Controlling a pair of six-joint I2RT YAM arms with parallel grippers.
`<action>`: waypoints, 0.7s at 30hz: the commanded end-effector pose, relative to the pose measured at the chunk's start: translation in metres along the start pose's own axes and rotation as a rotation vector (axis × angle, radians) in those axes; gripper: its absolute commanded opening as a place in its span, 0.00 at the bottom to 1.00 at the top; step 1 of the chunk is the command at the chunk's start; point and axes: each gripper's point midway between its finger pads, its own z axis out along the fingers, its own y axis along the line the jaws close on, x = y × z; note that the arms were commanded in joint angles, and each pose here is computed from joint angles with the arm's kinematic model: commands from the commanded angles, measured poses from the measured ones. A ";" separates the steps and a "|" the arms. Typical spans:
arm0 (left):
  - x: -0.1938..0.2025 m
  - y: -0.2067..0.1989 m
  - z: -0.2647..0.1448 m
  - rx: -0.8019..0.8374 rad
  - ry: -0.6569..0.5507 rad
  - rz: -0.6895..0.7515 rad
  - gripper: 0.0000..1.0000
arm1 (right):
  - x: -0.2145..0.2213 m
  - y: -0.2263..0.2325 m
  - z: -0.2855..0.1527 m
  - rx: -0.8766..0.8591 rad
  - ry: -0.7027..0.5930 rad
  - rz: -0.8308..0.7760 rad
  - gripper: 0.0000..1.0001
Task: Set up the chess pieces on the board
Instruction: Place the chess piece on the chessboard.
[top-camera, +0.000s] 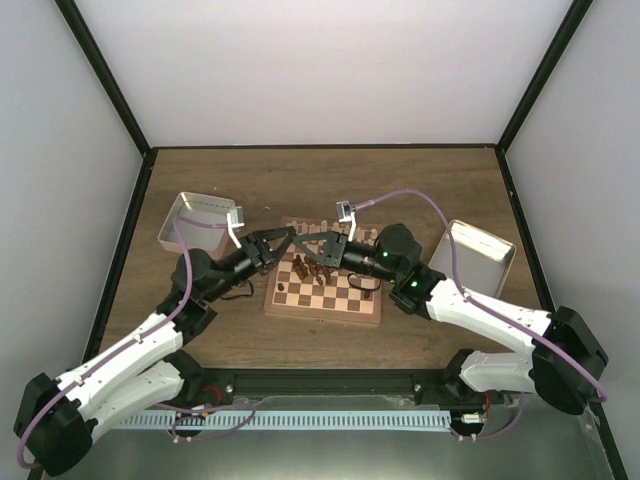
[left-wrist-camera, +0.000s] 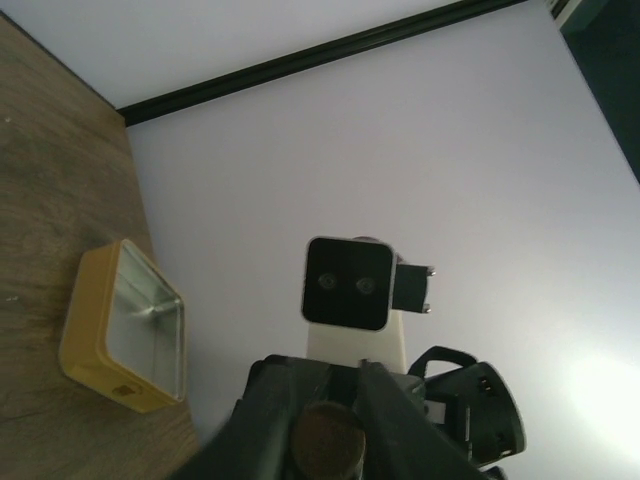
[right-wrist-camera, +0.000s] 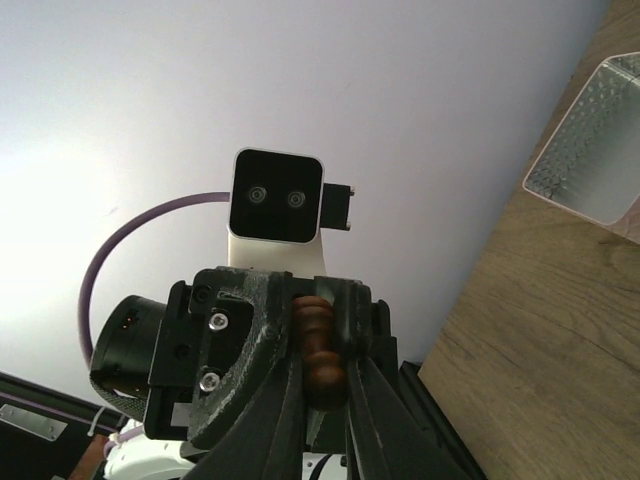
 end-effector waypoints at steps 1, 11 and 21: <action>0.001 0.027 -0.008 -0.109 -0.018 0.055 0.42 | -0.011 -0.001 -0.003 0.081 -0.037 -0.065 0.05; -0.065 0.047 -0.076 -0.571 -0.324 0.462 0.76 | 0.024 -0.106 -0.026 0.599 0.236 -0.271 0.05; -0.110 0.024 -0.128 -0.850 -0.494 0.823 0.81 | 0.063 -0.174 -0.011 0.922 0.603 -0.397 0.05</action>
